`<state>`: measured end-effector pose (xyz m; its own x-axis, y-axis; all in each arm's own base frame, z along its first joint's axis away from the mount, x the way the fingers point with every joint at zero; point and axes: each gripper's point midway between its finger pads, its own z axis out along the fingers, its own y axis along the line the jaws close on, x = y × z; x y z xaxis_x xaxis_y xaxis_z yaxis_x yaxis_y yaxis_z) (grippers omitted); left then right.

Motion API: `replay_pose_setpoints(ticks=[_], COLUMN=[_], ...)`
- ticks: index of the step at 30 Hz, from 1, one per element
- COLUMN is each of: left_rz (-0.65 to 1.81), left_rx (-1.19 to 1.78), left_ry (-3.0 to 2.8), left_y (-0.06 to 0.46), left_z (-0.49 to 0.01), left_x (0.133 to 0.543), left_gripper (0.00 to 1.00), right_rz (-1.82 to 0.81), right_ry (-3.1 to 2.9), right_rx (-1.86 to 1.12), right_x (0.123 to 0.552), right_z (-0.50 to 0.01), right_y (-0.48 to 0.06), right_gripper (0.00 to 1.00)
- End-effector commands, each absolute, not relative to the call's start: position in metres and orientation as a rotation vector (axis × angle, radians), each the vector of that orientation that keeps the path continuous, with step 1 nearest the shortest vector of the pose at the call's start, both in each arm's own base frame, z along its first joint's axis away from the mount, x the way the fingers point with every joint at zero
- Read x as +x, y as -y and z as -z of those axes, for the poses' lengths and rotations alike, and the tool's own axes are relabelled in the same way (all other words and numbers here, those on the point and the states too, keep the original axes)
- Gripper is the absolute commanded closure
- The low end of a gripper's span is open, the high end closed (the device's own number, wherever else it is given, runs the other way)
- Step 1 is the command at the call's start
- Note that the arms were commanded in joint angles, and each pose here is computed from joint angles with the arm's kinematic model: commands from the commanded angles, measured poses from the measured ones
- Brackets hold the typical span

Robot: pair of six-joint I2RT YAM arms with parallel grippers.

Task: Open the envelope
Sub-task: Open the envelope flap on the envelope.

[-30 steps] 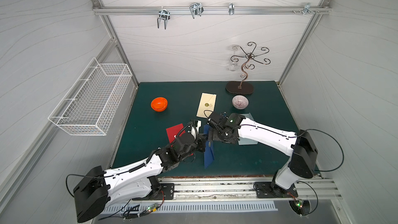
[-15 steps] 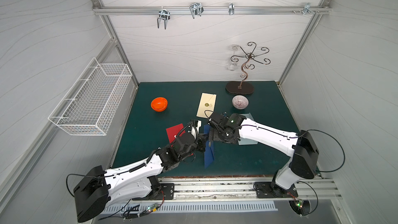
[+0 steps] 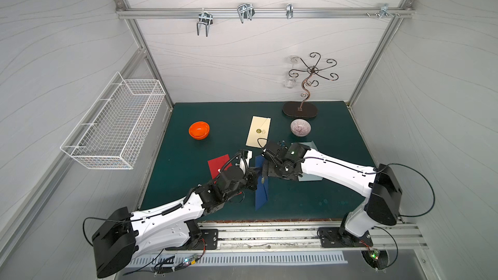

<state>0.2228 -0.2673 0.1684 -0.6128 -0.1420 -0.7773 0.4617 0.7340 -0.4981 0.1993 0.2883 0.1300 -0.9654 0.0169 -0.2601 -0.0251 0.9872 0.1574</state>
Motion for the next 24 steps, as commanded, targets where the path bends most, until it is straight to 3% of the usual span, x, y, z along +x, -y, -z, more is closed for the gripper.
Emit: replay_pose_setpoints(ticks=[1, 24], left_rz=[0.936, 0.934], left_rx=[0.243, 0.246], left_ry=[-1.960, -1.955], left_y=[0.2750, 0.2750], left_z=[-0.1994, -0.2004], left_x=[0.2261, 0.2263], left_gripper=[1.00, 1.00], right_rz=[-0.220, -0.202], right_ry=[-2.877, -2.868], right_rx=[-0.024, -0.029], right_x=[0.1960, 0.1979], right_z=[-0.1320, -0.1347], right_y=[-0.2838, -0.2794], right_gripper=[0.01, 0.01])
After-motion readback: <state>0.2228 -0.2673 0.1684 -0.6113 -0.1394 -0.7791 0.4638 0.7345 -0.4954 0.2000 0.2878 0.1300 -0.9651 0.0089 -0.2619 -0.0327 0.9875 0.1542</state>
